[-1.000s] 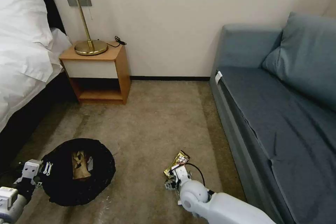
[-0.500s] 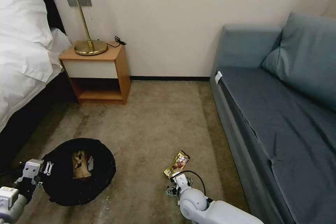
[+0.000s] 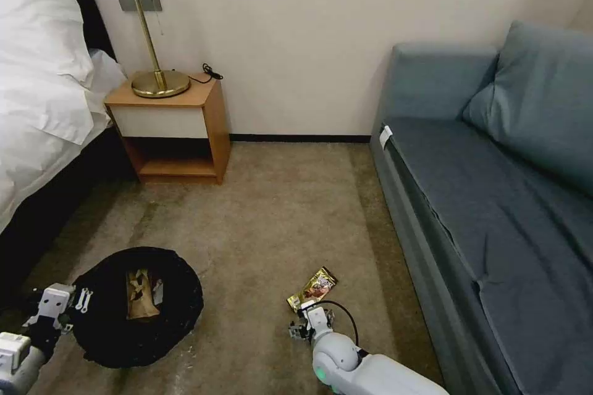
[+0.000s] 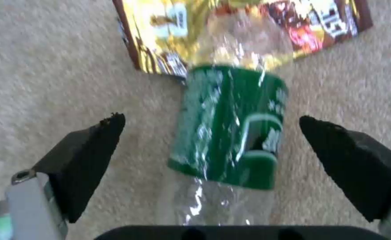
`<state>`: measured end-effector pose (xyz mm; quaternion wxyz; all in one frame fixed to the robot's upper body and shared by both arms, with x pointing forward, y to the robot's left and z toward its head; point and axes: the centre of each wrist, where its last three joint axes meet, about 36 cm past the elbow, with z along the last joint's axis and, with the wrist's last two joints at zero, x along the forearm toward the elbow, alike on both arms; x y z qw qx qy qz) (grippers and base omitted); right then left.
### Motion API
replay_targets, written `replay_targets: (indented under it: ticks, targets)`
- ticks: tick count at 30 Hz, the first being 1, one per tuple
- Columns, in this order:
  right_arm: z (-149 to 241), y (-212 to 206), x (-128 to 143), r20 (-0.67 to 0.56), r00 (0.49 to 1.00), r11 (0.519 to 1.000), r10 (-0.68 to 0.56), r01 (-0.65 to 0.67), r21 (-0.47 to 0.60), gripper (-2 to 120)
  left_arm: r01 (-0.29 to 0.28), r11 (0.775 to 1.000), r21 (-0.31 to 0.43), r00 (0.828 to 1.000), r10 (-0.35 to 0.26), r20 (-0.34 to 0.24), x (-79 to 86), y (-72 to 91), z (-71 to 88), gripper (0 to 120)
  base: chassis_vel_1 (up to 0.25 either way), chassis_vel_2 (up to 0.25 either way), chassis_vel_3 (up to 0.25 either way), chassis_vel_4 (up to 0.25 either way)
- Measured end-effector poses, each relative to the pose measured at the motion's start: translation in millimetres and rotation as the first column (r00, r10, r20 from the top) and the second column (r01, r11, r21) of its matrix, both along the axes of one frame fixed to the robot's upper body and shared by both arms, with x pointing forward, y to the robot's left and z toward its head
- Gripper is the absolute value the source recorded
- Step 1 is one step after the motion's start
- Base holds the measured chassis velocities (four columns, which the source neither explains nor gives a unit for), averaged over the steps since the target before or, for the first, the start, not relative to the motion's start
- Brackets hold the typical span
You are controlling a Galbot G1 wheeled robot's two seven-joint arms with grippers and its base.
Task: Pick up the trash bin, then pick up the garbage on the floor and place it into the trash bin.
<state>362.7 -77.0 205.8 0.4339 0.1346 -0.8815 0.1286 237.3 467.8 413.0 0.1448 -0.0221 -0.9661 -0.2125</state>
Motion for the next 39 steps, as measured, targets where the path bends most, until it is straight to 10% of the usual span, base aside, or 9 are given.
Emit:
replay_targets:
  ticks: [7,24,39]
  targets:
    - [-11,-13,-6,0.007,1.0,1.0,0.001,-0.001,-0.014,99,0.009,1.0,0.002,1.0,-0.009,0.009,3.4,0.2,3.2,6,0.0,0.0,0.0,0.0]
    - [-23,-25,-12,0.015,1.0,1.0,-0.007,0.007,0.012,34,0.015,1.0,-0.003,1.0,-0.015,0.007,1.9,1.0,4.8,6,0.0,0.0,0.0,0.0]
    - [5,-34,-8,0.061,0.998,1.0,-0.005,0.004,0.025,22,0.025,1.0,0.002,1.0,-0.025,0.009,1.5,0.5,6.4,6,0.0,0.0,0.0,0.0]
